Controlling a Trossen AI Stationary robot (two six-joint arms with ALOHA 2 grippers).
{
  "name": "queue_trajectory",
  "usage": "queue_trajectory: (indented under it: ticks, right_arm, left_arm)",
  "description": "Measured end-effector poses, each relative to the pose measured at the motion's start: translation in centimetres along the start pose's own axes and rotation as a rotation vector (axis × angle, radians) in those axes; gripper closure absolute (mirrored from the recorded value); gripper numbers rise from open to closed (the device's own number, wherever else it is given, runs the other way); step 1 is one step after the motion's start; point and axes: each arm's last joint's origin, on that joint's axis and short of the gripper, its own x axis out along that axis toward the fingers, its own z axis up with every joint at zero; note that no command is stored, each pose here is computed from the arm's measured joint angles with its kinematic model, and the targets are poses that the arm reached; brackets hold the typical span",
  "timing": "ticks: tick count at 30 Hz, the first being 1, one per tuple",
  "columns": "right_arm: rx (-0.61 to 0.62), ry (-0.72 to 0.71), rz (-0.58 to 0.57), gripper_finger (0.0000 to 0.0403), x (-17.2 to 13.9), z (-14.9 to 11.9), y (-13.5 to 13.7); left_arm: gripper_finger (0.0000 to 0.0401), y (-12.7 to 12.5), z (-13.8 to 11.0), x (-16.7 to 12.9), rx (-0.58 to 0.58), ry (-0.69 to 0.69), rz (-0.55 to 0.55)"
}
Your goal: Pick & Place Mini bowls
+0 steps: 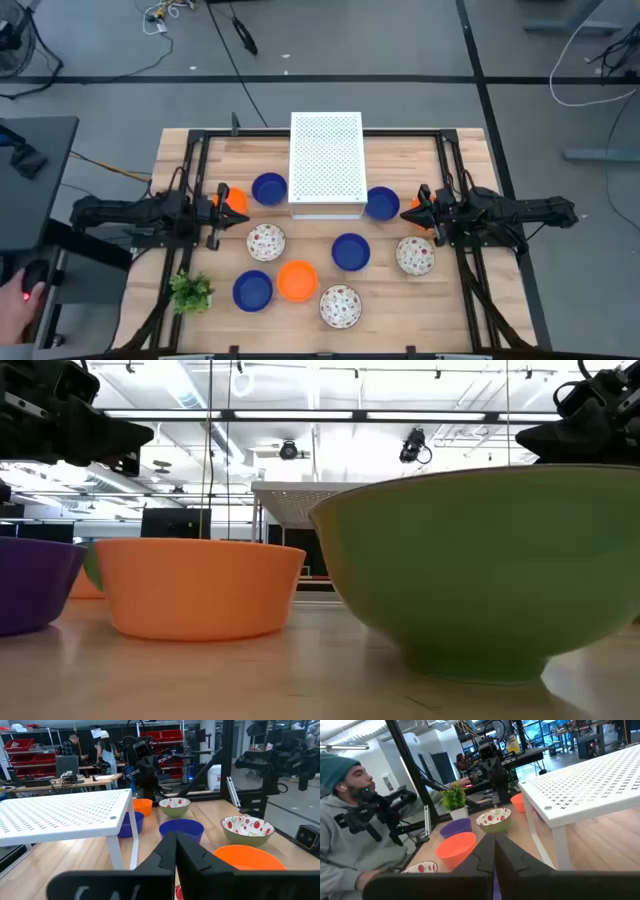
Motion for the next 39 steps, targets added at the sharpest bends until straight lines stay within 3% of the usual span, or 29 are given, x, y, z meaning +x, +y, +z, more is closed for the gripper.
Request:
queue_trajectory:
  ticks: [28, 30, 34, 39]
  right_arm:
    - [-0.002, 0.0, 0.0, 0.0389, 0.0, 0.0, 0.0]
    - [-0.069, -0.002, -0.001, 0.0389, 0.0, 0.0, 0.0]
    - [-0.227, -0.117, -0.065, 0.0389, -0.1, 1.0, 0.1]
    - [-0.161, -0.329, -0.036, 0.0389, -0.5, 2.9, 0.6]
  left_arm:
    - [0.0396, 0.0, 0.0, 0.0, 0.0, 0.0, 0.0]
    - [0.0396, 0.0, 0.0, 0.0, 0.0, 0.0, 0.0]
    - [0.0396, 0.0, 0.0, 0.0, 0.0, 0.0, 0.0]
    - [0.0396, 0.0, 0.0, 0.0, 0.0, 0.0, 0.0]
